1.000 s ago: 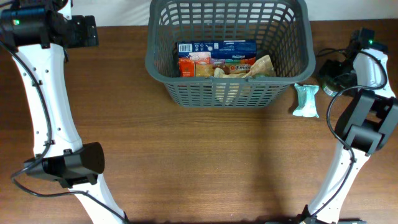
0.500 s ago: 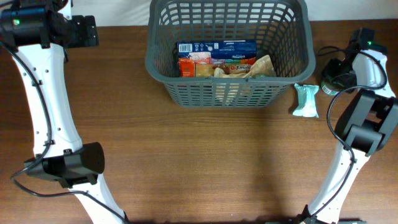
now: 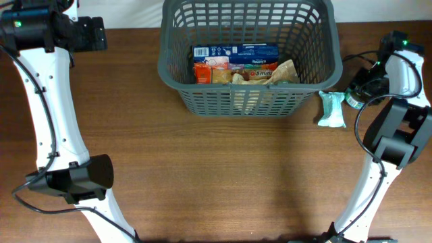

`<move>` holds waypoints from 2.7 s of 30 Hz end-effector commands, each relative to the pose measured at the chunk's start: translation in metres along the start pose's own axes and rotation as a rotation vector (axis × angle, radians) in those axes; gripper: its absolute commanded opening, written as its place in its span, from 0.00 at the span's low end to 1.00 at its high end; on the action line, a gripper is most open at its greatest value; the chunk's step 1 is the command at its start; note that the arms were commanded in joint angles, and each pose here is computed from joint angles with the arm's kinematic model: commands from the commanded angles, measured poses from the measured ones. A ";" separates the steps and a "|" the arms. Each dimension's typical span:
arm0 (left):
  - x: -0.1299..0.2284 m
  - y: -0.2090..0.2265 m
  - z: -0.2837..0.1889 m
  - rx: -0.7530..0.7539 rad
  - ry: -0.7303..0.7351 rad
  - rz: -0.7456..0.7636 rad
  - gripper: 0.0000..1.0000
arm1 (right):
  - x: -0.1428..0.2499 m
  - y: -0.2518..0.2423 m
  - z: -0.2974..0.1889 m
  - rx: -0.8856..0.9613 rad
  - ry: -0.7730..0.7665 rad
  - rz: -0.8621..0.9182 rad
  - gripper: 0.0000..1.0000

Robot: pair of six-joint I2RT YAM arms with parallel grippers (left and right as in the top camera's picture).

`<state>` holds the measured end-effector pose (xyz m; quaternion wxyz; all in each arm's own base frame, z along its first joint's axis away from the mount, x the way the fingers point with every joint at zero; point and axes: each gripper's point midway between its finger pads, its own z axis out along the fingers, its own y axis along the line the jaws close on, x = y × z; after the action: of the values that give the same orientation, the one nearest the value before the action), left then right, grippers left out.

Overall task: Pack container
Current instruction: 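Lift the tin can with the right gripper and drop it into the basket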

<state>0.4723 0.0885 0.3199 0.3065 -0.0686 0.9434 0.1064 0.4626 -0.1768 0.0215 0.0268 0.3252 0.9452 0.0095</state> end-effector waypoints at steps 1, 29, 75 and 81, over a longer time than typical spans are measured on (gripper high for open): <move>-0.001 0.002 -0.007 0.002 -0.011 -0.018 0.99 | -0.028 0.014 -0.100 -0.084 -0.200 -0.003 0.29; -0.001 0.001 -0.007 0.002 -0.011 -0.017 0.99 | 0.164 0.217 -0.378 -0.466 -0.647 -0.546 0.33; -0.001 0.002 -0.007 0.002 -0.011 -0.018 0.99 | 0.178 0.278 -0.209 -0.181 -0.330 -0.823 0.94; -0.001 0.002 -0.007 0.002 -0.011 -0.018 0.99 | 0.156 0.205 -0.362 -0.247 -0.710 -0.683 0.93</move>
<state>0.4724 0.0885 0.3200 0.3067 -0.0686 0.9433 0.1064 0.4796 0.1353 0.2670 0.2496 -0.0691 0.9656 0.0219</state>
